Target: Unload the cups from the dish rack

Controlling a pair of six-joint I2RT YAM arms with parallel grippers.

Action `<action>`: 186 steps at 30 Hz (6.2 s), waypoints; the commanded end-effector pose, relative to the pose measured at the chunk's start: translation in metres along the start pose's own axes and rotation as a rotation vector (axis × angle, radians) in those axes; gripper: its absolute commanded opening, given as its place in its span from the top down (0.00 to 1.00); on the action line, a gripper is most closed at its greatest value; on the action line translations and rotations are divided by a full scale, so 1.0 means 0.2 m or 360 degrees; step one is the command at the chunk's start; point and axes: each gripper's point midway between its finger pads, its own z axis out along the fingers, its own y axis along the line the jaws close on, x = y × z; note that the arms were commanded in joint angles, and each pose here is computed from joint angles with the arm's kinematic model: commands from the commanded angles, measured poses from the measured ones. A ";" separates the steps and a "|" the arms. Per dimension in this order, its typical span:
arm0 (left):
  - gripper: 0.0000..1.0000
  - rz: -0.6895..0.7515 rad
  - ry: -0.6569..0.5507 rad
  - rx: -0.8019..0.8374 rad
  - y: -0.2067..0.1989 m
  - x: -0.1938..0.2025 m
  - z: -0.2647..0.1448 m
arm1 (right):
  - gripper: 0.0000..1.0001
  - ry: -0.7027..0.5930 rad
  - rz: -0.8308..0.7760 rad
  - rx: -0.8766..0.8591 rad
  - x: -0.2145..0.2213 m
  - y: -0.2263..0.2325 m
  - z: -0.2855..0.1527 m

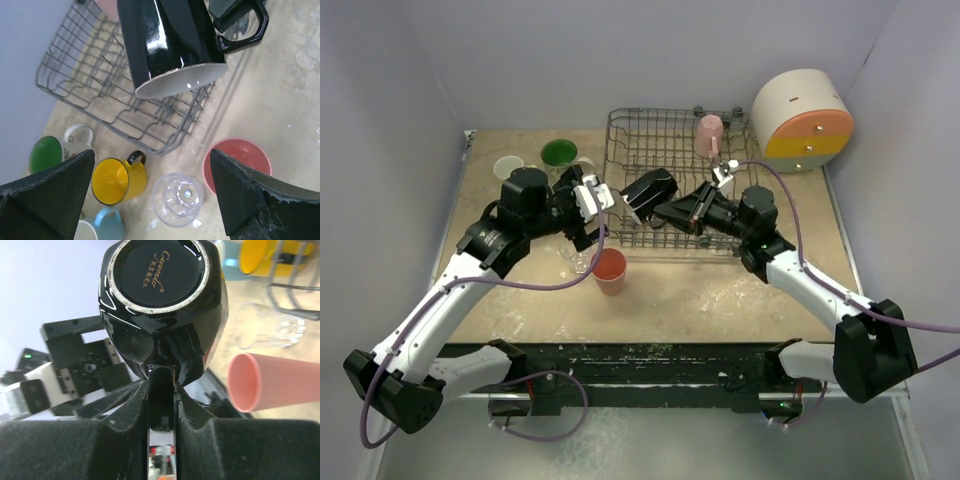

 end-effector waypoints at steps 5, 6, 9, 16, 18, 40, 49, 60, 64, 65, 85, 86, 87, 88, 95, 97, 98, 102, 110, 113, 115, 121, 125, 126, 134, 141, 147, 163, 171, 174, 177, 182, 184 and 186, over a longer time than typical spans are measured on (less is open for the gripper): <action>0.07 0.0303 -0.0478 -0.0069 0.14 -0.53 -0.19 | 1.00 0.0034 0.0087 -0.0738 0.04 0.66 -0.18; 0.09 0.0303 -0.0503 -0.0069 0.14 -0.56 -0.20 | 1.00 0.0028 0.0091 -0.0756 0.04 0.69 -0.19; 0.12 0.0315 -0.0539 -0.0065 0.15 -0.61 -0.23 | 1.00 0.0015 0.0122 -0.0827 0.02 0.76 -0.20; 0.21 0.0390 -0.0532 -0.0146 0.20 -0.62 -0.22 | 1.00 0.0083 0.0172 -0.0961 0.07 0.89 -0.19; 0.22 0.0419 -0.0529 -0.0168 0.22 -0.61 -0.21 | 1.00 0.0092 0.0182 -0.0984 0.09 0.91 -0.18; 0.86 0.0445 -0.0544 -0.0187 0.24 -0.65 -0.22 | 1.00 0.0180 0.0397 -0.1157 0.28 1.01 -0.07; 1.00 0.0425 -0.0493 -0.0171 0.21 -0.61 -0.26 | 0.59 0.0180 0.0196 -0.0778 0.31 0.71 0.07; 1.00 0.0180 -0.0190 0.0417 -0.13 -0.47 -0.14 | 0.08 -0.0186 -0.0596 0.0304 -0.36 0.12 -0.12; 1.00 0.0239 -0.0082 0.0649 -0.39 -0.44 -0.04 | 0.06 -0.0391 -0.0788 0.0741 -0.67 -0.04 -0.32; 1.00 0.0236 -0.0047 0.0691 -0.42 -0.42 -0.01 | 0.05 -0.0420 -0.0811 0.0837 -0.72 -0.08 -0.36; 1.00 0.0436 0.0847 0.0878 -0.56 0.25 0.66 | 0.05 -0.0631 -0.0863 0.1261 -1.14 -0.34 -0.44; 1.00 0.0436 0.0874 0.0866 -0.56 0.26 0.68 | 0.05 -0.0631 -0.0856 0.1267 -1.15 -0.36 -0.43; 1.00 0.0444 0.0905 0.0847 -0.55 0.28 0.69 | 0.05 -0.0630 -0.0853 0.1271 -1.16 -0.37 -0.42; 1.00 0.0448 0.0926 0.0840 -0.54 0.30 0.71 | 0.06 -0.0629 -0.0850 0.1275 -1.16 -0.39 -0.42; 1.00 0.0442 0.0973 0.0877 -0.61 0.36 0.77 | 0.06 -0.0628 -0.0836 0.1324 -1.19 -0.47 -0.40; 1.00 0.0441 0.0982 0.0883 -0.62 0.37 0.78 | 0.06 -0.0634 -0.0836 0.1331 -1.21 -0.48 -0.40; 1.00 0.0438 0.0981 0.0881 -0.63 0.37 0.79 | 0.06 -0.0632 -0.0839 0.1331 -1.21 -0.48 -0.39; 1.00 0.0444 0.0969 0.0848 -0.61 0.37 0.82 | 0.06 -0.0621 -0.0846 0.1304 -1.23 -0.49 -0.36; 0.48 0.0468 0.0921 0.0745 -0.55 0.32 0.85 | 0.06 -0.0590 -0.0912 0.1436 -1.32 -0.62 -0.21; 0.36 0.0468 0.0824 0.0694 -0.51 0.21 0.80 | 0.08 -0.0556 -0.0946 0.1555 -1.39 -0.72 -0.14; 0.17 0.0468 0.0738 0.0673 -0.49 0.11 0.75 | 0.09 -0.0560 -0.0970 0.1636 -1.45 -0.77 -0.10; 0.01 0.0499 0.0557 0.0681 -0.43 -0.12 0.53 | 0.13 -0.0561 -0.1042 0.1774 -1.65 -0.87 -0.01; 0.01 0.0483 0.0451 0.0595 -0.34 -0.27 0.42 | 0.16 -0.0587 -0.1123 0.1800 -1.77 -0.94 0.07; 0.01 0.0466 0.0426 0.0565 -0.32 -0.30 0.40 | 0.16 -0.0593 -0.1138 0.1792 -1.79 -0.95 0.09; 0.01 0.0148 0.0239 0.0335 0.02 -0.37 0.27 | 0.26 -0.0561 -0.1214 0.1716 -1.86 -1.07 0.22; 0.01 0.0144 0.0169 0.0249 0.08 -0.37 0.20 | 0.37 -0.0516 -0.1209 0.1686 -1.85 -1.17 0.27; 0.01 0.0136 0.0131 0.0274 0.05 -0.38 0.16 | 0.50 -0.0542 -0.1236 0.1651 -1.86 -1.16 0.32; 0.01 0.0120 0.0152 0.0348 -0.03 -0.30 0.17 | 0.87 -0.0622 -0.1321 0.1609 -1.91 -0.99 0.31; 0.01 0.0095 0.0177 0.0365 -0.06 -0.26 0.15 | 0.96 -0.0736 -0.1470 0.1515 -1.93 -0.68 0.32; 0.01 0.0079 0.0217 0.0381 -0.11 -0.18 0.15 | 0.97 -0.0770 -0.1542 0.1481 -1.92 -0.56 0.33; 0.01 0.0062 0.0241 0.0360 -0.12 -0.12 0.15 | 0.98 -0.0804 -0.1597 0.1443 -1.90 -0.42 0.34; 0.01 0.0049 0.0180 0.0273 -0.11 -0.12 0.12 | 1.00 -0.0822 -0.1674 0.1410 -1.80 -0.22 0.35; 0.01 0.0043 0.0136 0.0248 -0.11 -0.14 0.11 | 1.00 -0.0828 -0.1664 0.1382 -1.75 -0.14 0.34; 0.01 0.0048 0.0079 0.0235 -0.12 -0.16 0.09 | 1.00 -0.0778 -0.1611 0.1310 -1.66 -0.08 0.34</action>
